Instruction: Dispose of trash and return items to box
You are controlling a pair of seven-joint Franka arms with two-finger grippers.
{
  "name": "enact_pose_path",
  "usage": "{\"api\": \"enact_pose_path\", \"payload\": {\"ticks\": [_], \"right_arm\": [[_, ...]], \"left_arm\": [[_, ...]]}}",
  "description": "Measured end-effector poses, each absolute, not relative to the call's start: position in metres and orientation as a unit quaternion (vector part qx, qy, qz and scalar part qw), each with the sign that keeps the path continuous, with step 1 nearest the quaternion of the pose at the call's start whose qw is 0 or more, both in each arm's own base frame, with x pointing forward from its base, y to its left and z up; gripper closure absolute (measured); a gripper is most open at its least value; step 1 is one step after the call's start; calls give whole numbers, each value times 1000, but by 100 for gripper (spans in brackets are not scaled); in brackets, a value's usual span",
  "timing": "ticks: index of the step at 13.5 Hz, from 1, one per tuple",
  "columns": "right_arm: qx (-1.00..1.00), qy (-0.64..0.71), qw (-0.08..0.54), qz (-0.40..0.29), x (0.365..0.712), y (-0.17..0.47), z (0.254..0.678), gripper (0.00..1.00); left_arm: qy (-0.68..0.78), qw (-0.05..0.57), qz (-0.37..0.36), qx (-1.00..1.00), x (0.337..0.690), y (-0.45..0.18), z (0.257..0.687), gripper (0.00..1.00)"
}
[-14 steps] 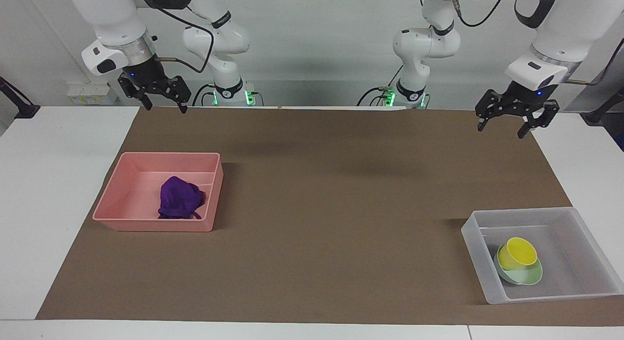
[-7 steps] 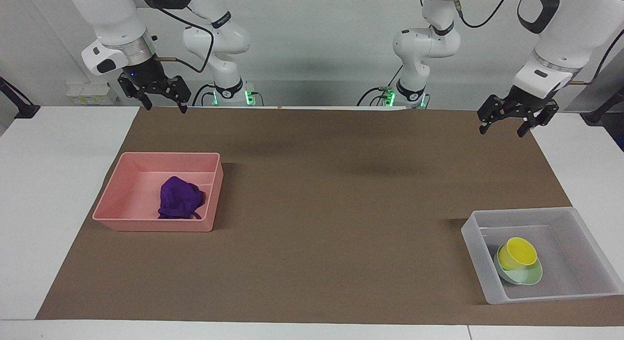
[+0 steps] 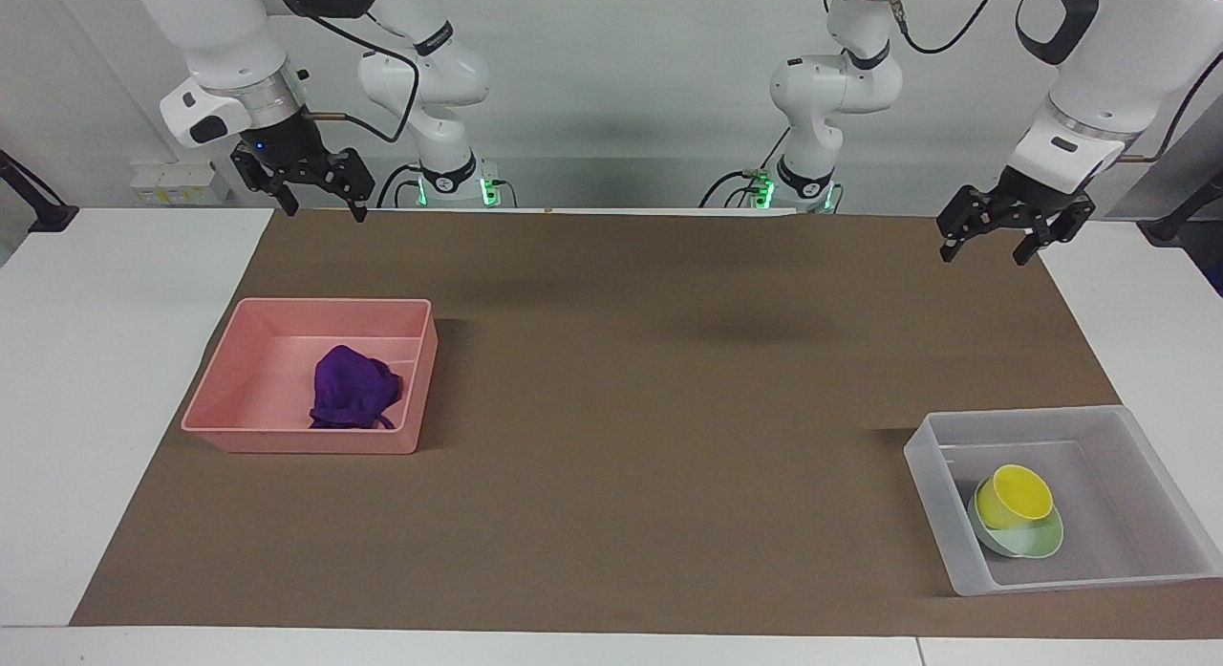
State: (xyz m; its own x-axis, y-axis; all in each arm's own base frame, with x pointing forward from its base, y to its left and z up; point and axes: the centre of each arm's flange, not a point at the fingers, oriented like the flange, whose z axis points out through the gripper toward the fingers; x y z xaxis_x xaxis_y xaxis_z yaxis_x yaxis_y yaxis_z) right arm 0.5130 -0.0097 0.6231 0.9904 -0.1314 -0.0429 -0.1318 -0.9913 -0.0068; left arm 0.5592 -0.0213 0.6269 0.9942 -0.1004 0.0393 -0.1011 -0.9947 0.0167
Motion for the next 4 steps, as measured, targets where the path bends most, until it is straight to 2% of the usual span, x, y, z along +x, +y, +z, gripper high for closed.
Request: {"api": "enact_pose_path", "payload": {"ticks": [4], "right_arm": [[-998, 66, 5, 21, 513, -10, 623, 0]], "left_arm": [[-50, 9, 19, 999, 559, -20, 627, 0]]}}
